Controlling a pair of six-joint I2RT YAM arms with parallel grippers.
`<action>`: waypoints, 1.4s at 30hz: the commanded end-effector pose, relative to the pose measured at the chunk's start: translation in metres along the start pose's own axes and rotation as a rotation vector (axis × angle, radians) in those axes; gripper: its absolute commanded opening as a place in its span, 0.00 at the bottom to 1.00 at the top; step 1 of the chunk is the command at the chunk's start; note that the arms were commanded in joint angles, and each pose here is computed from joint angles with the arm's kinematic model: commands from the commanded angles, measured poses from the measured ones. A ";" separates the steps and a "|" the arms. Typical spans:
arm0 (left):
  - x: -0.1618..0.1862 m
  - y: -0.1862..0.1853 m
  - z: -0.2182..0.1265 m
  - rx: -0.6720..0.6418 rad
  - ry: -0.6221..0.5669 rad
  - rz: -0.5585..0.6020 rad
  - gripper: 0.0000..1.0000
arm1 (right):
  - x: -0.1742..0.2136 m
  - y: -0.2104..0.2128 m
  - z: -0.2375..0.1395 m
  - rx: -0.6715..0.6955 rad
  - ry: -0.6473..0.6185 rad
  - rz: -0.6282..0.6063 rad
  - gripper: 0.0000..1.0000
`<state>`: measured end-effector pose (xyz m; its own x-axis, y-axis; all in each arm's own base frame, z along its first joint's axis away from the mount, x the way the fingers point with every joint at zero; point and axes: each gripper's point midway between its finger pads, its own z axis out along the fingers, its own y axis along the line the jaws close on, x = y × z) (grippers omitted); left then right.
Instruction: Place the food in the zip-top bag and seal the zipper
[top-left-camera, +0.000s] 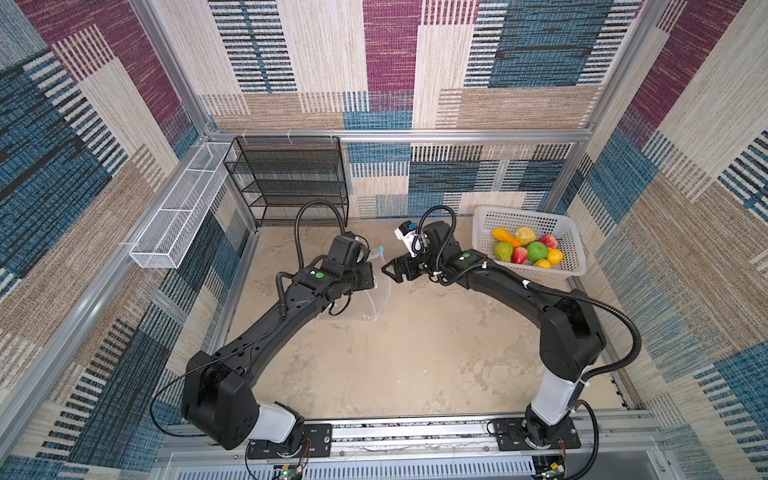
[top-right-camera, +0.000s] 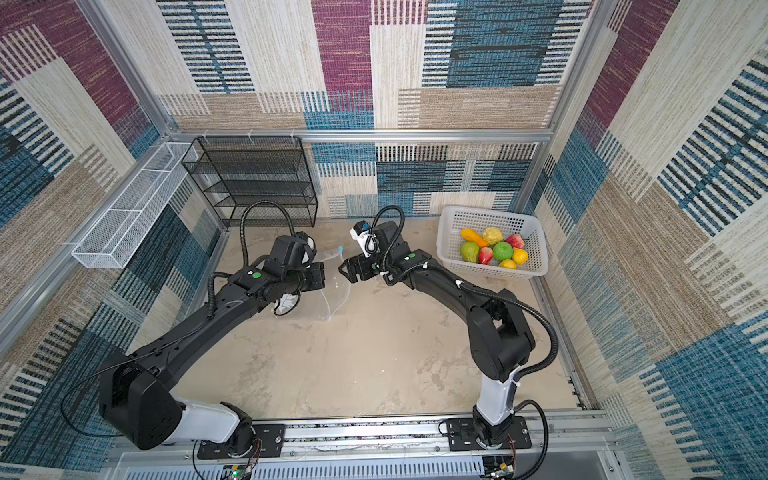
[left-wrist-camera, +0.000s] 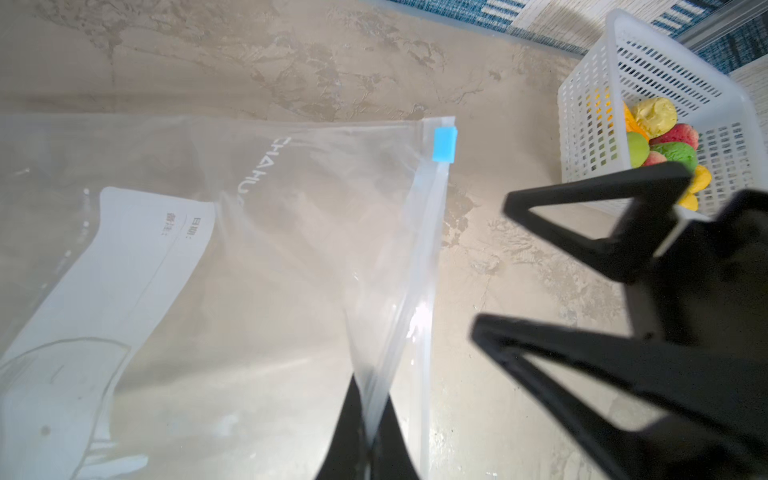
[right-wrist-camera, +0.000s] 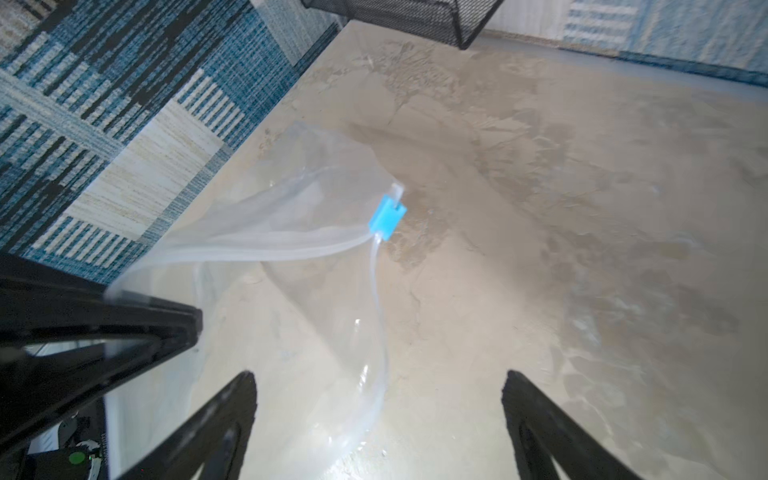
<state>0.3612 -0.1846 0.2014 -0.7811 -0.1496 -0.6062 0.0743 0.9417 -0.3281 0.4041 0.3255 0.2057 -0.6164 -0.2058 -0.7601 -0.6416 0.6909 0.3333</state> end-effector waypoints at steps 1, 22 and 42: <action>-0.004 0.001 0.006 0.021 -0.010 -0.011 0.00 | -0.007 -0.038 -0.022 0.155 -0.013 0.049 0.94; -0.006 0.011 -0.006 -0.002 -0.060 0.004 0.00 | 0.027 -0.276 -0.075 0.820 0.137 0.244 0.93; -0.010 0.017 -0.009 -0.019 -0.076 0.009 0.00 | 0.102 -0.128 -0.044 0.349 0.178 0.297 0.85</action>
<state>0.3616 -0.1672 0.2050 -0.7475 -0.1723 -0.6415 0.0627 0.9432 -0.3263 0.4199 0.1604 0.1078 -0.8303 -0.0780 -0.5518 -0.2295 0.9501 0.2110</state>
